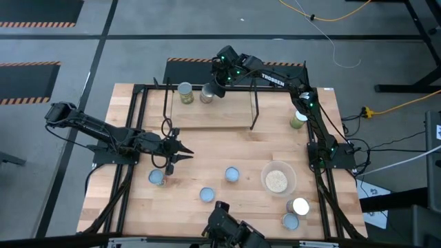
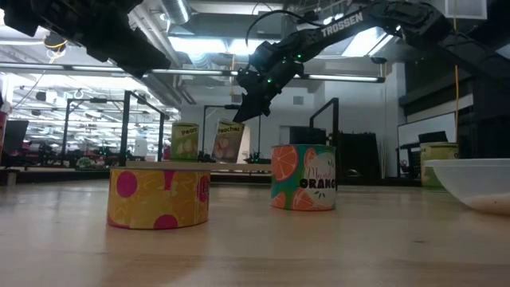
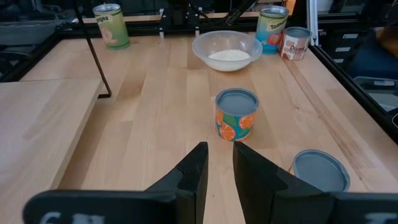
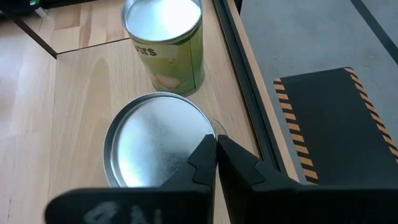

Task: Pick and place cans onto a shelf
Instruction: Put the canned peaches on the shelf

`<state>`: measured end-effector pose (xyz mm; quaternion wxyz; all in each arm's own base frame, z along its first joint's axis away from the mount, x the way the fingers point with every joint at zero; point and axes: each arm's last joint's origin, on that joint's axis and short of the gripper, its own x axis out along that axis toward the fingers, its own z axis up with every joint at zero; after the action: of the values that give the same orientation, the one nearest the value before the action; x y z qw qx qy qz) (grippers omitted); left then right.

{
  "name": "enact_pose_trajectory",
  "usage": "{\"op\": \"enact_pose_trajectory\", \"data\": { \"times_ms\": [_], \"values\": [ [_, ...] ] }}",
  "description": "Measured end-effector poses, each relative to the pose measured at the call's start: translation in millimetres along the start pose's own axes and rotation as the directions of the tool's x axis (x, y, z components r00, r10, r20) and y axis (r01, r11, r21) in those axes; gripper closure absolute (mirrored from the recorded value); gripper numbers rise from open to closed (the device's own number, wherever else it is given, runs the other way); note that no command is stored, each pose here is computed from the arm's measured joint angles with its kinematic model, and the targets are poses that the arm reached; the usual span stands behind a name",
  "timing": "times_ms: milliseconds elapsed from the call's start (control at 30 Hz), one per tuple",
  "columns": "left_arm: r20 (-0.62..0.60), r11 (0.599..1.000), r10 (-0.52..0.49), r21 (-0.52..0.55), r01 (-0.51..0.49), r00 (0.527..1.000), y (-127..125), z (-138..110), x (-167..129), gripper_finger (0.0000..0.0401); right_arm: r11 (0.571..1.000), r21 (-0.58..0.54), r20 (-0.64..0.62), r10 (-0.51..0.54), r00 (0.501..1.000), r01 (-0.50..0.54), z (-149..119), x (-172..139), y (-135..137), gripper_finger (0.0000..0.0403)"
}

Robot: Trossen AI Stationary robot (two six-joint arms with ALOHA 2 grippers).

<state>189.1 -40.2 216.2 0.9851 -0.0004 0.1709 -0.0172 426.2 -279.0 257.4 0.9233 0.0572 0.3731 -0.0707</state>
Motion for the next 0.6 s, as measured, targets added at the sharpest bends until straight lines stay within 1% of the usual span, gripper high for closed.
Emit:
{"op": "enact_pose_trajectory", "data": {
  "times_ms": [400,600],
  "values": [
    [0.000,1.000,0.000,0.000,0.000,1.000,0.0,0.0,0.0,0.0332,1.000,0.000,-0.001,0.000,1.000,0.000,-0.1,0.1,0.0,0.0380],
    [0.000,1.000,0.000,0.000,0.000,1.000,0.0,0.0,0.0,0.0332,1.000,0.000,0.000,0.000,1.000,0.000,0.0,0.0,0.1,0.0332]
  ]
}}
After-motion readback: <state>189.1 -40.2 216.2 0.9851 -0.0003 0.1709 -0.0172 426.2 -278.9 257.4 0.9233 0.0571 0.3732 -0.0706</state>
